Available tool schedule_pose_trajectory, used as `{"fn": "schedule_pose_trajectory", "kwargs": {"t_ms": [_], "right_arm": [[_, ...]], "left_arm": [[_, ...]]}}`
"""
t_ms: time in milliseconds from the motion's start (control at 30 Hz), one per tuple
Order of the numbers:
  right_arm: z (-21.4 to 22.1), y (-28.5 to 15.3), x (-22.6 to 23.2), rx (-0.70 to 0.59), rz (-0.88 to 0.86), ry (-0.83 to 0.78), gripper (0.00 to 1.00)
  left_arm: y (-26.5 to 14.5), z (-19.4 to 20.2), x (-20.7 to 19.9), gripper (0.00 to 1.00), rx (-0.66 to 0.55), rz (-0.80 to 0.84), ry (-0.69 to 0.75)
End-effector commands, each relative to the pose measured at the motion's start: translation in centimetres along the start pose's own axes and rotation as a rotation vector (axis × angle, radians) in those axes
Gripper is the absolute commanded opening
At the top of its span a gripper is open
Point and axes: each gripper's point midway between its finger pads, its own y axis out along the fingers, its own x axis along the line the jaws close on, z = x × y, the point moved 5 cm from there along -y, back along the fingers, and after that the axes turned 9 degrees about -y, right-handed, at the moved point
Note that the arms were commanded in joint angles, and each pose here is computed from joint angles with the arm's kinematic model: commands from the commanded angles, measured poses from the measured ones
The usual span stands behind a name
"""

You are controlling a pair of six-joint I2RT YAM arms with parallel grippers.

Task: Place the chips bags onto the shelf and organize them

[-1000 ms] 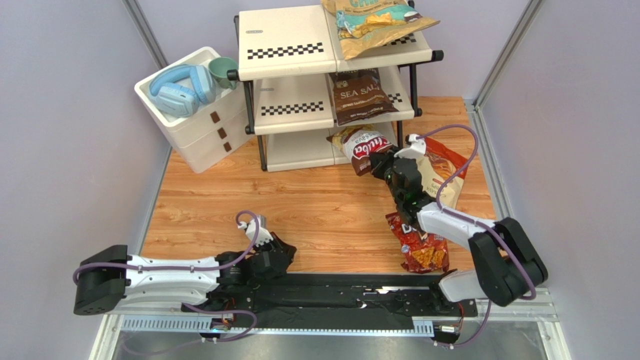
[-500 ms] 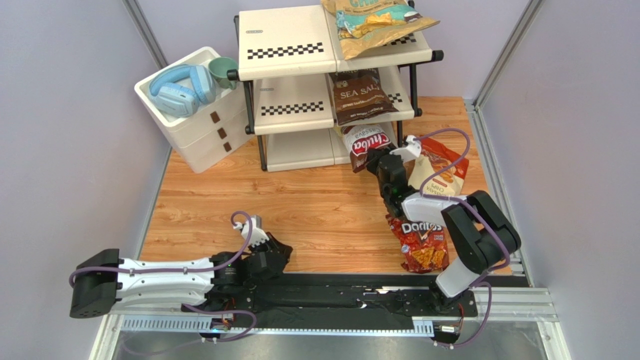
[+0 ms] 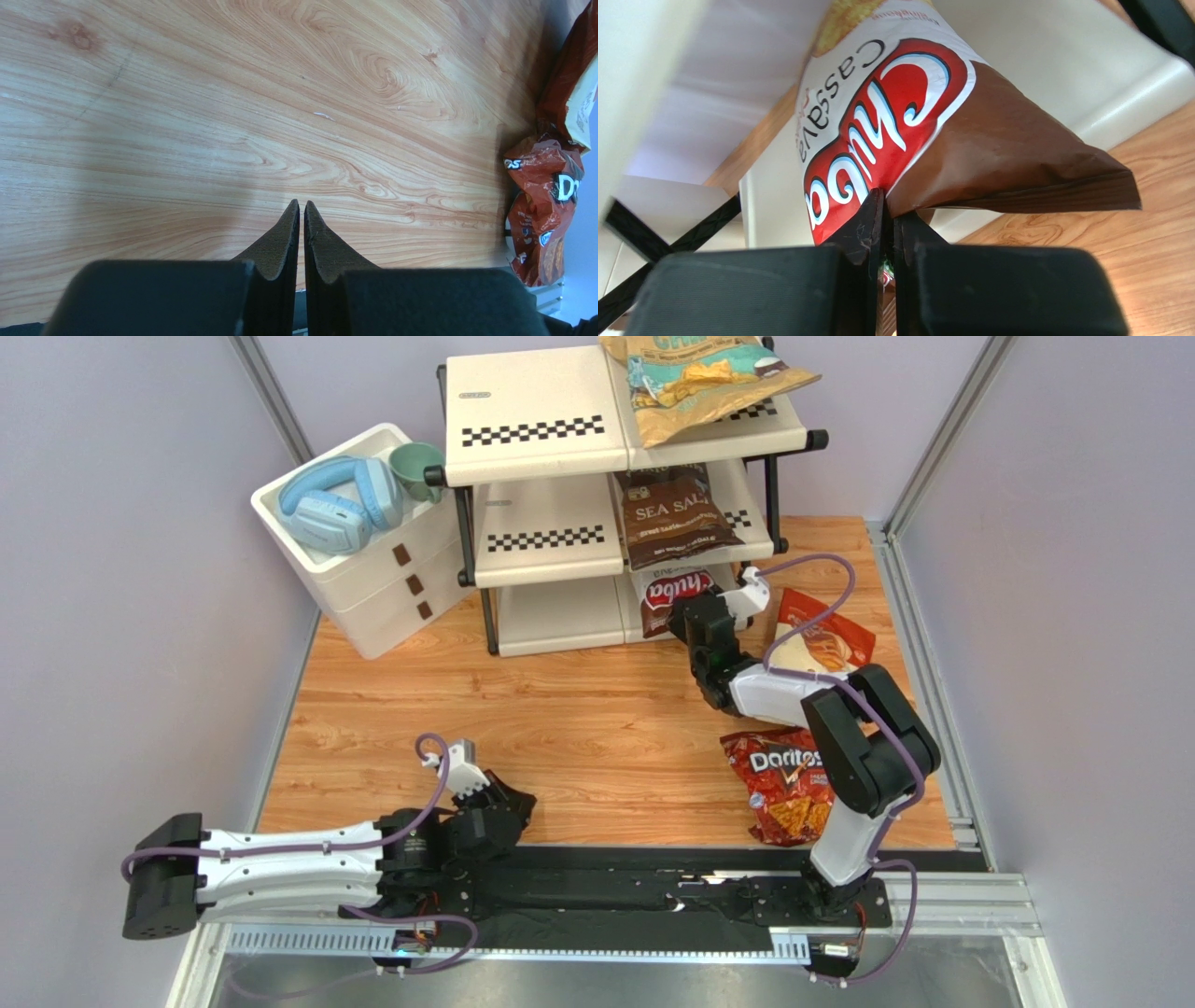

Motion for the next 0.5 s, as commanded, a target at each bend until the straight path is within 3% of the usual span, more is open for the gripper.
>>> {"fn": "schedule_pose_trajectory", "kwargs": {"t_ms": [0, 33, 133, 400, 467], "right_arm": [[0.1, 1.1, 0.5, 0.008, 0.049, 0.032, 0.12], [0.4, 1.2, 0.4, 0.026, 0.063, 0.018, 0.3], [0.8, 1.4, 0.5, 0.059, 0.051, -0.014, 0.6], [-0.4, -4.7, -1.2, 0.114, -0.019, 0.008, 0.72], [-1.7, -7.1, -1.3, 0.12, -0.05, 0.01, 0.74]], "left_arm": [[0.0, -0.4, 0.4, 0.09, -0.025, -0.012, 0.014], [-0.1, -0.4, 0.3, 0.09, -0.024, -0.01, 0.017], [-0.1, -0.4, 0.2, 0.09, -0.026, -0.01, 0.02], [-0.1, -0.7, -1.8, 0.11, -0.046, 0.056, 0.067], [-0.1, -1.0, -2.7, 0.2, -0.068, 0.07, 0.124]]}}
